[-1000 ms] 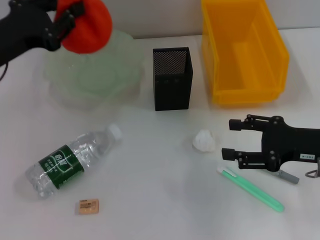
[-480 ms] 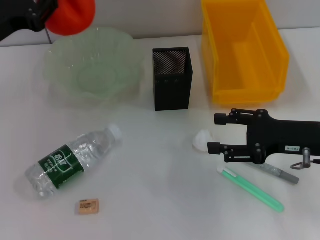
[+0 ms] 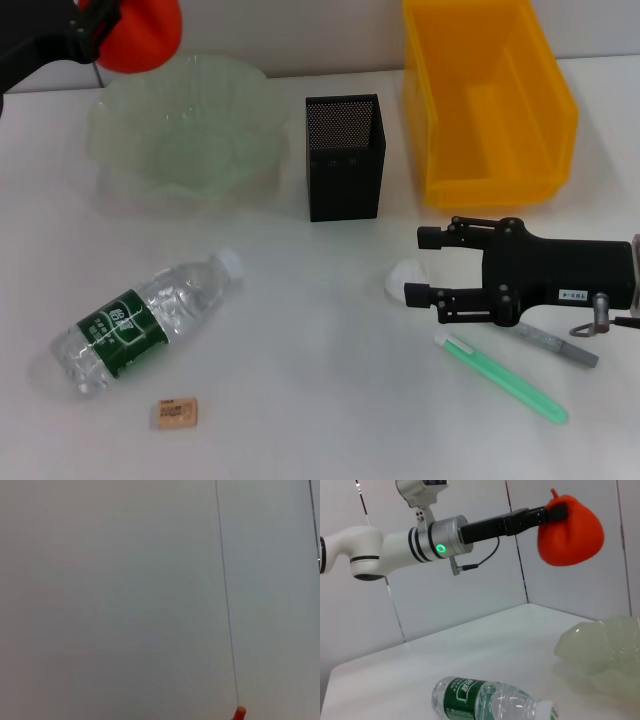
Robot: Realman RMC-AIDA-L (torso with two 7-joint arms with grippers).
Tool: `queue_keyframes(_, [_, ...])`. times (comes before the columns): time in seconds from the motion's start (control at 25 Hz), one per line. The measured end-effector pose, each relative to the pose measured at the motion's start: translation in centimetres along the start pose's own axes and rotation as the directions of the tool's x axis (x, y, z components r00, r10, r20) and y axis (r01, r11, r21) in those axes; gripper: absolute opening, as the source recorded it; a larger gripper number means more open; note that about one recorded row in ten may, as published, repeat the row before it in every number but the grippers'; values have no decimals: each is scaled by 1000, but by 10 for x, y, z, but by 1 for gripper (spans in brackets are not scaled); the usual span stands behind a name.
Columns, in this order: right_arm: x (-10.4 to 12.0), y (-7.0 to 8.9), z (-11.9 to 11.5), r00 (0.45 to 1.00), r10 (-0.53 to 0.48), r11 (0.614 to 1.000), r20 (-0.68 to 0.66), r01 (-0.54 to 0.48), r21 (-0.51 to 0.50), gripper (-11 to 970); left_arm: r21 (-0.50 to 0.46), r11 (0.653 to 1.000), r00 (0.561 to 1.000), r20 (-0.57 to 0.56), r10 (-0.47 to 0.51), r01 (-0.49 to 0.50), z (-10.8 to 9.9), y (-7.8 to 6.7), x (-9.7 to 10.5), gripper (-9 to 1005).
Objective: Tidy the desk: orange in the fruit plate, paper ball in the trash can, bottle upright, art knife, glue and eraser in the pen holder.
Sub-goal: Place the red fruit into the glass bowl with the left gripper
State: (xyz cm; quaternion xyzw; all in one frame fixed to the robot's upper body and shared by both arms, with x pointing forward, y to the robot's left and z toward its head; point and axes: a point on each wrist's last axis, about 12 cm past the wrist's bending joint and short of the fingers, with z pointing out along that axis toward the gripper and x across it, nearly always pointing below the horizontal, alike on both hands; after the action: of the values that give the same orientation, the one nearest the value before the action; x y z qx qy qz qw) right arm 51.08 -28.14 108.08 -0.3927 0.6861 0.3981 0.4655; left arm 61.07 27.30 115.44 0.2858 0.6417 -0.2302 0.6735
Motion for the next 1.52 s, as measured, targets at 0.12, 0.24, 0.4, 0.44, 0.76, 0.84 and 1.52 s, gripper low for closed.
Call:
queue_keyframes(0.12, [2,1,1,1000,8,1000,1,-8,-2,776,-17,1000,1000,-17,-5,4,7,1,4,262])
queue_keyframes(0.24, [3,1,1,1000,7,1000,2,-7,-3,776,-32,999,999,-44,-1,-1,17,0,11,263])
queue_keyframes(0.4, [4,2,1,1000,11,1000,3,-11,-5,776,-55,998,997,-81,-1,-4,27,0,19,263])
queue_keyframes(0.44, [4,2,1,1000,12,1000,3,-12,-5,776,-65,998,996,-91,0,-6,30,0,21,263])
queue_keyframes(0.76, [5,3,0,1000,17,1000,4,-17,-9,776,-138,990,986,-161,-35,13,41,3,33,264])
queue_keyframes(0.84, [6,4,0,1000,17,1000,4,-17,-9,776,-144,989,984,-171,-41,16,43,3,35,265])
queue_keyframes(1.52, [9,6,-1,1000,27,1000,4,-27,-12,776,-144,989,962,-264,-74,36,59,-11,56,267])
